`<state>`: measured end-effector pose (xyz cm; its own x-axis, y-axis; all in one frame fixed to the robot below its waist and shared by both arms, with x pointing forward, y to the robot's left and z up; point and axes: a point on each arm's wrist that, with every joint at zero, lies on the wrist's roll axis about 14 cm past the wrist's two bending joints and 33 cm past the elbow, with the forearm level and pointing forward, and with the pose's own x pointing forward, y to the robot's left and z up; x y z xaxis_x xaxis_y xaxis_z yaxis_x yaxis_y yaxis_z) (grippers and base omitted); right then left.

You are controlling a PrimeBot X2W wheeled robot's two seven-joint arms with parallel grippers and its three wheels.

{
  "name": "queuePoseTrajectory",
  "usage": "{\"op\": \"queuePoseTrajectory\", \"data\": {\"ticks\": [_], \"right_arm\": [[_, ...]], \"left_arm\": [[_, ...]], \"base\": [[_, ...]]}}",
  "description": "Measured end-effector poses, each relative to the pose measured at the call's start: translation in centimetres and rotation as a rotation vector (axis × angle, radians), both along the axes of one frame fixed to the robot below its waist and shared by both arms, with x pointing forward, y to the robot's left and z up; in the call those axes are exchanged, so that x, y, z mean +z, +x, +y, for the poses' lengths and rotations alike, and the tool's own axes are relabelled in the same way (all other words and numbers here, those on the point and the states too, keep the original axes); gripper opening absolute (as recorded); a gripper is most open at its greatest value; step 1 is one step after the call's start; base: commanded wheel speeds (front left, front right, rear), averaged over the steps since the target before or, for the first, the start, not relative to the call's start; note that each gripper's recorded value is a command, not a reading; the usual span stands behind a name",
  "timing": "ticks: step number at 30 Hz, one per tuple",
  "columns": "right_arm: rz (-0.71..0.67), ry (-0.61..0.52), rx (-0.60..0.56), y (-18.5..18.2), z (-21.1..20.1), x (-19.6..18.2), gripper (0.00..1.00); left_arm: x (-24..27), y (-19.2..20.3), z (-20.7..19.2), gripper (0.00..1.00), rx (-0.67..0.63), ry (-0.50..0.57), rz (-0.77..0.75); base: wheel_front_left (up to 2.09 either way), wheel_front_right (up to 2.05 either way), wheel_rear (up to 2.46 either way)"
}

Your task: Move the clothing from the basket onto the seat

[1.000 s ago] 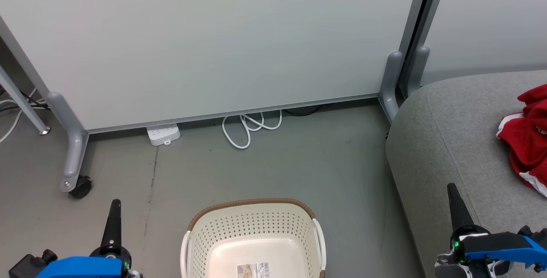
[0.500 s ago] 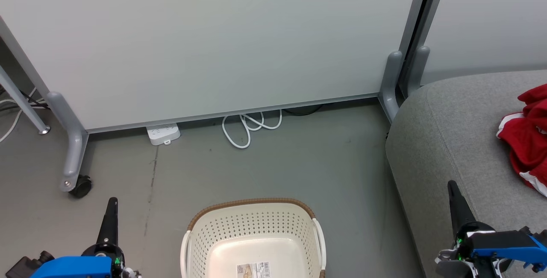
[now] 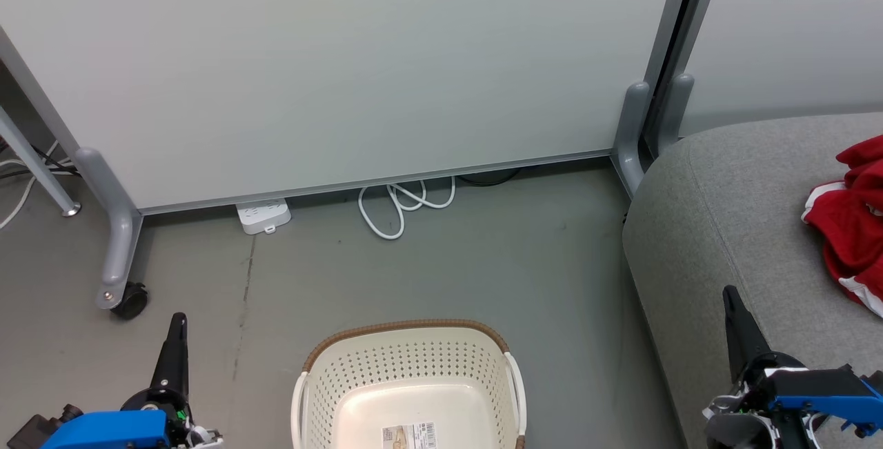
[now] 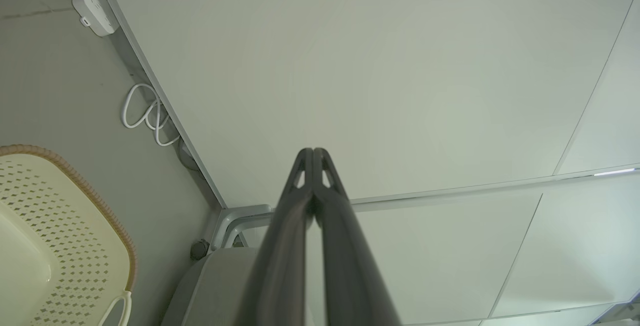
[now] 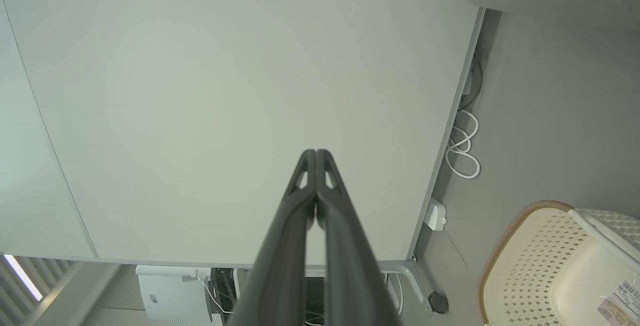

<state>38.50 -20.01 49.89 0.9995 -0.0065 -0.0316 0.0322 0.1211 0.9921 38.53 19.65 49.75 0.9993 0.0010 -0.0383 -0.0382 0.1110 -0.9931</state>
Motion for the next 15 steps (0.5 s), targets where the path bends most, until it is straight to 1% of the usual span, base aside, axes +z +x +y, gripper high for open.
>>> {"op": "queuePoseTrajectory", "data": {"ticks": [15], "right_arm": [[-0.019,0.104,0.005,0.22,-0.02,0.45,0.00]], "left_arm": [[0.48,0.17,0.22,0.00,0.001,-0.101,-0.020]], "base": [[0.00,0.00,0.00]]}}
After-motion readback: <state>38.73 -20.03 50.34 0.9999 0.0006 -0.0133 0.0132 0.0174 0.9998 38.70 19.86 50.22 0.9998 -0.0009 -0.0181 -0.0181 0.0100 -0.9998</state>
